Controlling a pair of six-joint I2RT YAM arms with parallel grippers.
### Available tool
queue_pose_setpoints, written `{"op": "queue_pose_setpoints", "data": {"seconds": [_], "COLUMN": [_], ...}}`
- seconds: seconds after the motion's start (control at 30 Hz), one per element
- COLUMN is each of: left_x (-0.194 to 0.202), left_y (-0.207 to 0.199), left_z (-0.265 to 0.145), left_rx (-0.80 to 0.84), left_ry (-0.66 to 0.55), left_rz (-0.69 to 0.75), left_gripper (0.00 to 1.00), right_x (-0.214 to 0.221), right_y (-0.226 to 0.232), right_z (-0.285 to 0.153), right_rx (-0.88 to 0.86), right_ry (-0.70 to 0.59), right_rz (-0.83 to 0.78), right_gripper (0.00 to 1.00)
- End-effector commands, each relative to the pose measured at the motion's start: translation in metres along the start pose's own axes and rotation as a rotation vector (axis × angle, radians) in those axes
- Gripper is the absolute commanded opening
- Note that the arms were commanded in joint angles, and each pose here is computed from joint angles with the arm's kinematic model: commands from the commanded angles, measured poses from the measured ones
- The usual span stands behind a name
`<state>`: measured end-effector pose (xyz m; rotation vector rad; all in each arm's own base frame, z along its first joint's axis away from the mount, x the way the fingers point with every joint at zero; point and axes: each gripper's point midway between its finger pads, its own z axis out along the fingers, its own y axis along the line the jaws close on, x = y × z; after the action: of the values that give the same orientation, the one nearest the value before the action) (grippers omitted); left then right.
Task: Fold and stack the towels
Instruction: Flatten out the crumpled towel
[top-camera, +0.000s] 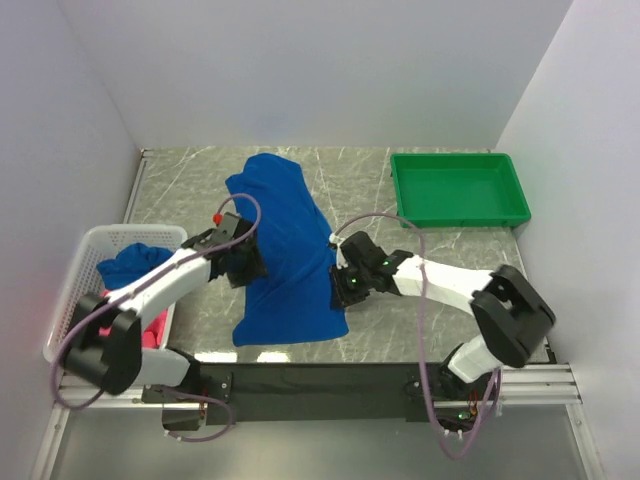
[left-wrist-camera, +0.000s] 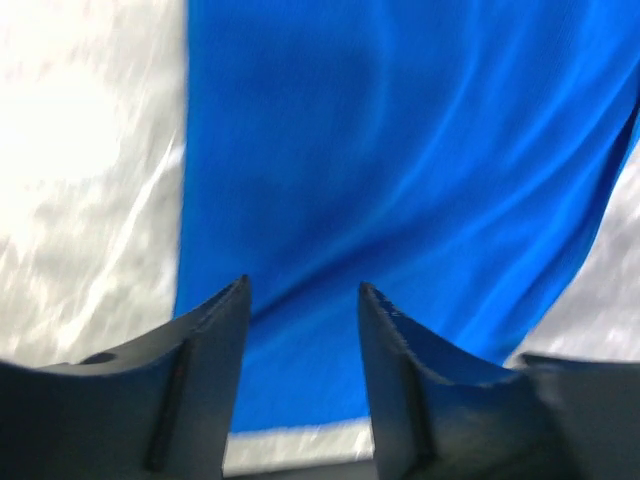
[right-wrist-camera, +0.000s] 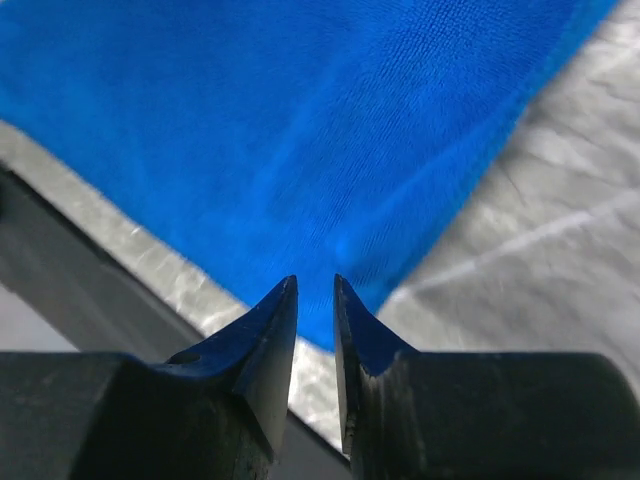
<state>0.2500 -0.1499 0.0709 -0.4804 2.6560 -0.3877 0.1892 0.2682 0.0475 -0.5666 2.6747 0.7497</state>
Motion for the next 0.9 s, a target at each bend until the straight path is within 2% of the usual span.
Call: {"op": "queue_pose_setpoints", "data": {"seconds": [0.0,0.2,0.33,0.5,0.6,0.73,0.83,0.87], "left_x": [-0.041,-0.024,-0.001,0.048,0.061,0.063,0.051,0.039], "left_y": [-0.029,-0.003,0.021,0.05,0.061,0.06,0.052,0.04], "left_z": [0.013,0.055,0.061,0.054,0.04,0.022,0.004,-0.003], "left_rx": [0.04,-0.083,-0.134,-0.14,-0.138,-0.12,-0.104,-0.08], "left_ry": [-0.116,-0.048,-0.009,0.081,0.082,0.076,0.05,0.021], "left_rz": [0.02,0.011,-0.012,-0.068,-0.081,-0.083,-0.056,-0.053], "left_gripper": [0.51,0.45,0.43,0.44,0.45,0.47,0.5,0.51], "right_x": [-0.013,0.035,0.071,0.109,0.108,0.088,0.051,0.025], "right_y": [0.006,-0.018,-0.026,-0.035,-0.022,-0.017,-0.006,0.004], "right_z": [0.017,0.025,0.016,0.001,-0.011,-0.025,-0.04,-0.048], "right_rx": [-0.031,0.039,0.043,0.066,0.02,0.041,0.047,0.037], "right_ry": [-0.03,0.107,0.151,0.194,0.166,0.113,0.027,-0.037], "right_rz": [0.003,0.063,0.121,0.172,0.169,0.126,0.047,0.019], "right_gripper": [0.29,0.29,0.29,0.3,0.31,0.32,0.37,0.39]}}
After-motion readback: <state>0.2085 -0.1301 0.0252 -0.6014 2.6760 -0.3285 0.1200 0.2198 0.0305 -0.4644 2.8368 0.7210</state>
